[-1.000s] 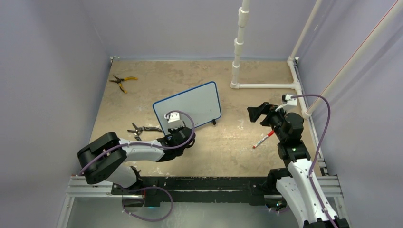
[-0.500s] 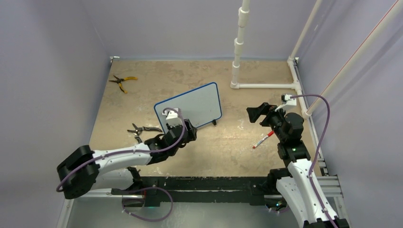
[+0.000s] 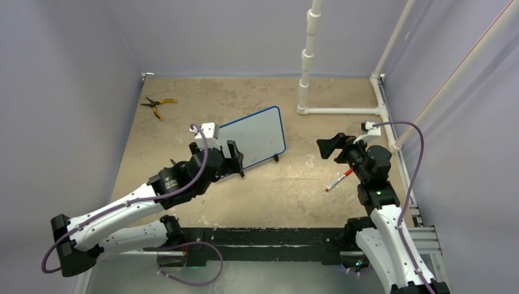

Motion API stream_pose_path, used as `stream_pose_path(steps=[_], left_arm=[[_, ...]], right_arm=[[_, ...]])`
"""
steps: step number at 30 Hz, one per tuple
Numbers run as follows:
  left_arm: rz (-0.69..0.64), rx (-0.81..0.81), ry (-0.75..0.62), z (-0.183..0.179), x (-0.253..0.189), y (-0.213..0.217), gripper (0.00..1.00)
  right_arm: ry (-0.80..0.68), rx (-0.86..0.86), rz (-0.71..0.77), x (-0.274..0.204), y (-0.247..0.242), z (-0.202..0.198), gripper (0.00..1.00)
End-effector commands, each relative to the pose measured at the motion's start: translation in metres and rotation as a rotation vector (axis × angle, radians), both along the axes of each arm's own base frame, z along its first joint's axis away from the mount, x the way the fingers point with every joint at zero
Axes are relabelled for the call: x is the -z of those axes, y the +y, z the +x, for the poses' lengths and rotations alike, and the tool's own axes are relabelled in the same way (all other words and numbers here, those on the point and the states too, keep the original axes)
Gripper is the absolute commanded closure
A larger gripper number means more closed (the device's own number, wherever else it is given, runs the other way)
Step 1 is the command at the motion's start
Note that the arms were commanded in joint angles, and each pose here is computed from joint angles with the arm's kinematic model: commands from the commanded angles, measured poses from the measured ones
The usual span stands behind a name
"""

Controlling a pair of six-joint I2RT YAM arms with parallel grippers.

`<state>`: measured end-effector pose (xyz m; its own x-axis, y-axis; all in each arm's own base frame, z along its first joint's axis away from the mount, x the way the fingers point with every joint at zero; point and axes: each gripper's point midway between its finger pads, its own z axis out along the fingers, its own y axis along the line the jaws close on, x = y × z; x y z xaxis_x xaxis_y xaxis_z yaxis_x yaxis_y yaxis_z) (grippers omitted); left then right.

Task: Write a sentence on the whiteboard
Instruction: Adjust the whiteboard stand at the center of the board, then open the whiteboard marker at the center of the board.

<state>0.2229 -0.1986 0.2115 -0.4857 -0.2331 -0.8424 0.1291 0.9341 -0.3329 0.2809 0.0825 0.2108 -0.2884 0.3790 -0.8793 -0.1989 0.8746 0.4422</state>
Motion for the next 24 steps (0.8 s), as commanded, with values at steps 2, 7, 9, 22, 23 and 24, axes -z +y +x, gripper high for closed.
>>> stream_pose_path(steps=[2, 7, 9, 22, 23, 24], left_arm=[[0.146, -0.112, -0.019, 0.004, -0.015, 0.050, 0.07], [0.097, -0.141, 0.011, 0.029, -0.009, 0.073, 0.05], [0.089, -0.135, 0.031, 0.036, -0.003, 0.074, 0.05], [0.080, -0.095, 0.076, 0.061, 0.033, 0.057, 0.05], [0.078, -0.091, 0.077, 0.062, 0.033, 0.055, 0.05], [0.078, -0.088, 0.080, 0.063, 0.035, 0.054, 0.05]], right_arm=[[-0.100, -0.032, -0.003, -0.035, 0.005, 0.003, 0.01], [-0.098, -0.041, 0.000, -0.034, 0.006, 0.002, 0.01], [-0.098, -0.043, -0.001, -0.034, 0.007, 0.002, 0.01], [-0.103, -0.036, -0.026, -0.037, 0.004, 0.002, 0.01], [-0.101, -0.036, -0.027, -0.036, 0.004, 0.002, 0.01], [-0.097, -0.036, -0.027, -0.035, 0.004, 0.002, 0.01]])
